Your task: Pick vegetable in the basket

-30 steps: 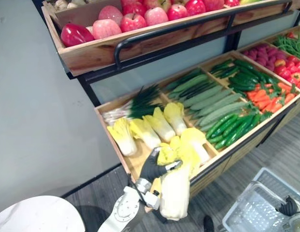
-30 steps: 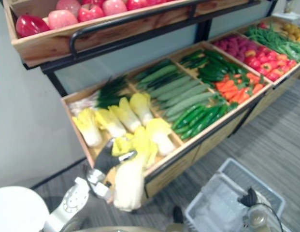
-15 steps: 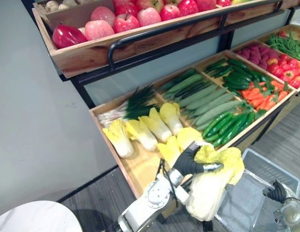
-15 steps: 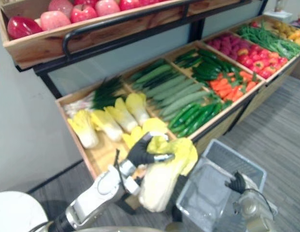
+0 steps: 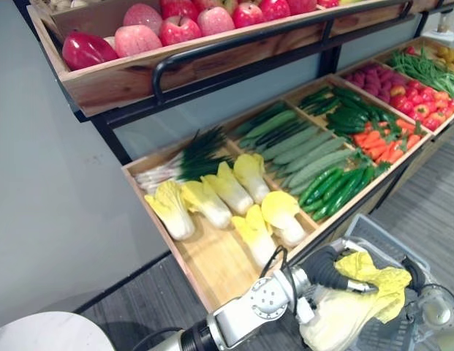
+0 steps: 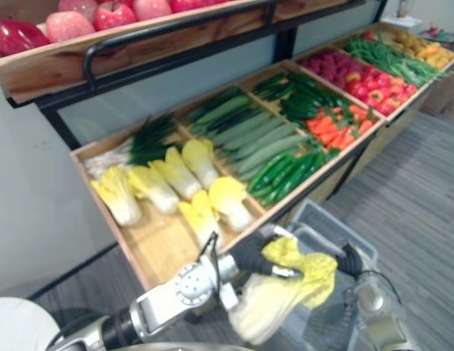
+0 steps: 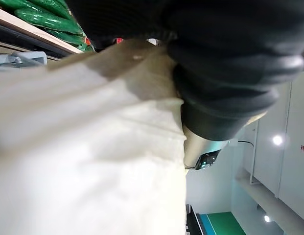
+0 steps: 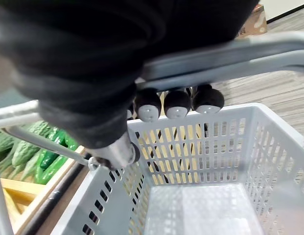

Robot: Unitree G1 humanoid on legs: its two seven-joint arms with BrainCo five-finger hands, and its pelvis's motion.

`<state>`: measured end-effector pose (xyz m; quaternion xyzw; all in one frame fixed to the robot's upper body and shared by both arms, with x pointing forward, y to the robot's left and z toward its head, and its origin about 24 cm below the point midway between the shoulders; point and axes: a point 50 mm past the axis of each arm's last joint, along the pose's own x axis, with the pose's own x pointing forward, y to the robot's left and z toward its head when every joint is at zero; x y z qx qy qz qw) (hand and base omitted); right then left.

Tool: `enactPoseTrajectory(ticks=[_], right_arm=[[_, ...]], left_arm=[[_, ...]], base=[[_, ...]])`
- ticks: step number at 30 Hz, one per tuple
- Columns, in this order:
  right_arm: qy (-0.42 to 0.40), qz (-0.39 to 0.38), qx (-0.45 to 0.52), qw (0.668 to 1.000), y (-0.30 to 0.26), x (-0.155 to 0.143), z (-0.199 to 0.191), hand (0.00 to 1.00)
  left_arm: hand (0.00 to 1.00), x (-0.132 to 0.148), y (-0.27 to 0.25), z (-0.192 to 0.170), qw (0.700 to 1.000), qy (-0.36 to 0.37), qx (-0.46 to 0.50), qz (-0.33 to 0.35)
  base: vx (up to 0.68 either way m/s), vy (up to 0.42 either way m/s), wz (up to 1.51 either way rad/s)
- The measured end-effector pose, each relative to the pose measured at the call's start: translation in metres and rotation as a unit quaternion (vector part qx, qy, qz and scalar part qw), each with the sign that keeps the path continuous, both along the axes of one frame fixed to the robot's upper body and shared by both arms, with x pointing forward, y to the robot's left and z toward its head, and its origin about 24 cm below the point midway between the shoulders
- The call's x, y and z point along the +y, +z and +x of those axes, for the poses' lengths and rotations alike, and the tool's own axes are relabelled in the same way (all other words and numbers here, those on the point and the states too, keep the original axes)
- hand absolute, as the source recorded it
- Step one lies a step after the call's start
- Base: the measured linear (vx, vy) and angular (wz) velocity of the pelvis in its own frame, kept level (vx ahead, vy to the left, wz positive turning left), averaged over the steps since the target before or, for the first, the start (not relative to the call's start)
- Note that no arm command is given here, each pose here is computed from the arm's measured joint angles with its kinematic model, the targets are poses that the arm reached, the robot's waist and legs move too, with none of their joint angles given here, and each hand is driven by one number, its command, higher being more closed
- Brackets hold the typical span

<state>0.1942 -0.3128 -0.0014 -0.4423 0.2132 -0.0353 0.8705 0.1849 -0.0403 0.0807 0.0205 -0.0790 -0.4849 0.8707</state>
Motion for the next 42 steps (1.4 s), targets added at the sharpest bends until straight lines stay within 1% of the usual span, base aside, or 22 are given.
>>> enactPoseTrajectory(ticks=[9,13,15,18,21,22,25,28,32,37,38,42], right_arm=[[0.032,0.033,-0.068,0.997,0.027,0.019,0.016,1.0],[0.037,0.05,-0.084,0.995,0.032,0.024,0.019,1.0],[0.041,0.051,-0.09,0.994,0.034,0.026,0.02,1.0],[0.041,0.057,-0.093,0.993,0.034,0.028,0.02,1.0],[0.04,0.076,-0.096,0.992,0.033,0.032,0.02,1.0],[0.039,0.078,-0.096,0.992,0.033,0.032,0.021,1.0],[0.041,0.083,-0.105,0.99,0.036,0.034,0.022,1.0],[0.045,0.091,-0.103,0.989,0.033,0.039,0.022,1.0],[0.04,0.091,-0.113,0.989,0.033,0.04,0.022,1.0],[0.052,0.094,-0.122,0.987,0.036,0.047,0.029,1.0],[0.056,0.095,-0.122,0.986,0.036,0.049,0.03,1.0],[0.062,0.099,-0.129,0.985,0.039,0.053,0.035,1.0]], left_arm=[[1.0,-0.027,-0.019,0.005,0.996,-0.014,-0.031,0.08],[1.0,-0.034,-0.029,0.011,0.993,0.007,-0.035,0.112],[1.0,-0.033,-0.034,0.016,0.991,0.025,-0.032,0.124],[1.0,-0.029,-0.041,0.03,0.986,0.072,-0.031,0.145],[1.0,-0.02,-0.041,0.049,0.977,0.143,-0.031,0.154],[1.0,-0.02,-0.041,0.051,0.976,0.147,-0.032,0.155],[1.0,-0.015,-0.034,0.067,0.968,0.202,-0.034,0.145],[1.0,-0.015,-0.029,0.078,0.96,0.242,-0.033,0.138],[1.0,-0.015,-0.03,0.088,0.947,0.288,-0.018,0.139],[1.0,-0.011,-0.03,0.096,0.938,0.315,-0.018,0.145],[0.0,-0.01,-0.031,0.096,0.936,0.319,-0.017,0.147],[0.0,-0.009,-0.037,0.096,0.933,0.321,-0.012,0.16]], base=[[-0.01,-0.01,-0.06],[0.0,-0.015,-0.15],[0.0,-0.015,-0.2],[0.0,-0.015,-0.15],[0.01,-0.022,-0.16],[0.01,-0.02,-0.11],[0.01,-0.018,-0.14],[0.01,-0.018,-0.12],[0.0,-0.01,-0.04],[0.0,-0.023,-0.07],[0.0,-0.023,-0.08],[0.02,-0.024,-0.13]])
